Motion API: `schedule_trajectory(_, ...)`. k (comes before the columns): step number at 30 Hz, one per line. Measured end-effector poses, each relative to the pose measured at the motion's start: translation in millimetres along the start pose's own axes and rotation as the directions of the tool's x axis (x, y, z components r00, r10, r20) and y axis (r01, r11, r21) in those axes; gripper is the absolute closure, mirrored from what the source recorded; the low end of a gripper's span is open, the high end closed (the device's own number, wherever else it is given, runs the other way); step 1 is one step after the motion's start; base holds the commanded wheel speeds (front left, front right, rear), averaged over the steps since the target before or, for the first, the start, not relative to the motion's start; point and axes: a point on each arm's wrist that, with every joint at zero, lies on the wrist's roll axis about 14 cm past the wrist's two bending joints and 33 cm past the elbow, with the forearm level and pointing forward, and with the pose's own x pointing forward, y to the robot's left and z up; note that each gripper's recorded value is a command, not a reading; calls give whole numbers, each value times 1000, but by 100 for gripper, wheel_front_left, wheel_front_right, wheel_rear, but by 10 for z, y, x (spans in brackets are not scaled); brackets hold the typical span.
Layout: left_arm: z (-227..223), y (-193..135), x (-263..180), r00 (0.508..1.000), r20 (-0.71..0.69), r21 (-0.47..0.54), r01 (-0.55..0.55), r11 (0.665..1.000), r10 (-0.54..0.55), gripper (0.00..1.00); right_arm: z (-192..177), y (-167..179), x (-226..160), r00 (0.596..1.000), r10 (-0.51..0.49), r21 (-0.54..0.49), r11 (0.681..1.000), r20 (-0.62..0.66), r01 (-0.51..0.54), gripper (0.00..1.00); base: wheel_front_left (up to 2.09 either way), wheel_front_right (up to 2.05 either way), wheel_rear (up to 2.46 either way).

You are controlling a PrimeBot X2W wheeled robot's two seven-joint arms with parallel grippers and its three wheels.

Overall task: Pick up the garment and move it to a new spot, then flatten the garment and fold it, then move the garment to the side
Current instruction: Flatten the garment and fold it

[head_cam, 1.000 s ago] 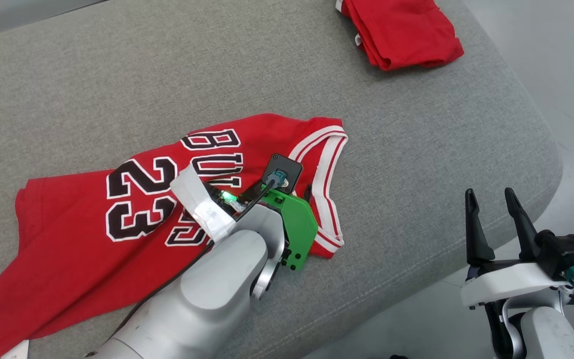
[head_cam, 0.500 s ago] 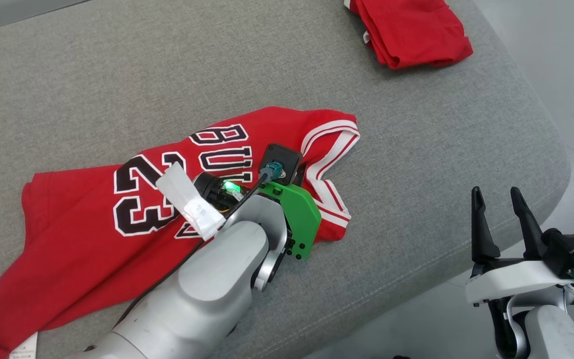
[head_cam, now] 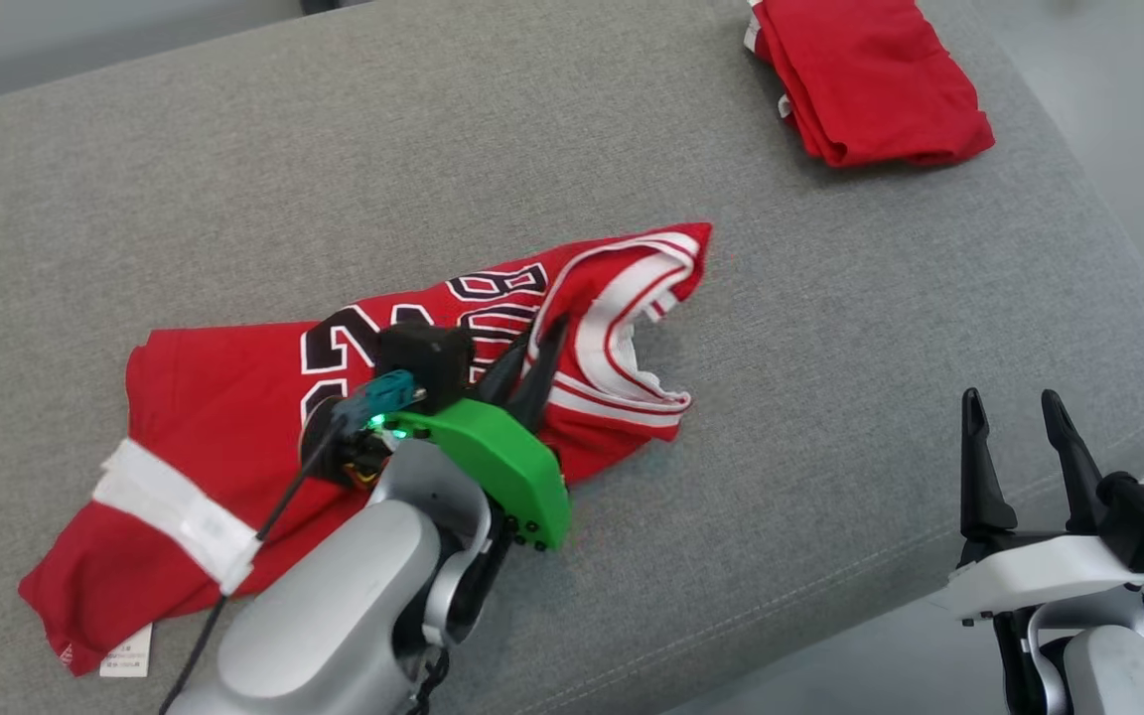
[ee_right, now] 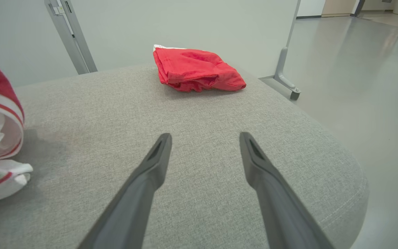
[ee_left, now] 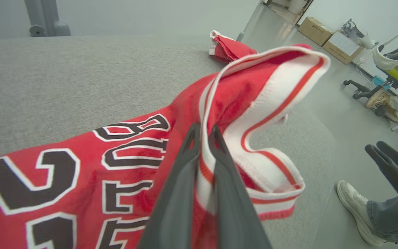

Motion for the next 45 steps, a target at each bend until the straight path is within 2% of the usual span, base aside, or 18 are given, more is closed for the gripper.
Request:
schedule_trajectory(3, 109, 227, -193, 996, 41, -41, -79, 996, 80, 100, -2, 49, 7, 1000, 17, -4, 1000, 1, -17, 0, 0, 0, 0)
schedule_trajectory(10, 530, 671, -430, 958, 169, -31, -231, 972, 233, 100, 24, 230, 51, 997, 74, -16, 997, 13, -74, 0, 0, 0, 0)
schedule_trajectory(16, 658, 901, -438, 935, 186, -6, -307, 952, 302, 100, 65, 199, 27, 997, 70, -35, 997, 24, -69, 0, 0, 0, 0)
schedule_trajectory(19, 631, 1130, -391, 920, 164, 42, -366, 930, 355, 100, 60, 187, 18, 998, 67, -39, 997, 21, -66, 0, 0, 0, 0)
schedule_trajectory(25, 596, 1601, -295, 876, 152, 194, -481, 855, 458, 100, 30, 218, -1, 997, 77, -47, 996, 9, -76, 0, 0, 0, 0)
schedule_trajectory(27, 559, 1656, -239, 875, 146, 212, -484, 849, 462, 100, 21, 203, -8, 997, 72, -50, 996, 5, -72, 0, 0, 0, 0)
schedule_trajectory(30, 440, 1661, -151, 887, 123, 228, -462, 857, 445, 100, -12, 183, -19, 998, 66, -52, 996, -6, -66, 0, 0, 0, 0)
schedule_trajectory(31, 400, 1668, -130, 888, 113, 227, -459, 859, 445, 87, -24, 178, -22, 998, 64, -52, 997, -10, -64, 0, 0, 0, 0)
schedule_trajectory(32, 352, 1666, -110, 891, 101, 233, -454, 860, 443, 55, -32, 173, -24, 998, 62, -53, 997, -13, -63, 0, 0, 0, 0)
schedule_trajectory(33, 303, 1657, -91, 894, 86, 237, -447, 862, 440, 15, -36, 169, -24, 998, 61, -53, 997, -14, -62, 0, 0, 0, 0)
schedule_trajectory(34, 264, 1646, -77, 896, 76, 236, -443, 865, 439, 0, -38, 167, -23, 998, 60, -53, 997, -15, -61, 0, 0, 0, 0)
schedule_trajectory(41, 247, 1676, -106, 885, 71, 245, -463, 852, 461, 0, -35, 216, -2, 997, 73, -36, 997, -11, -74, 0, 0, 0, 0)
schedule_trajectory(45, 344, 1535, -122, 895, 95, 243, -445, 862, 435, 0, -46, 259, -29, 996, 87, -24, 996, -11, -87, 0, 0, 0, 0)
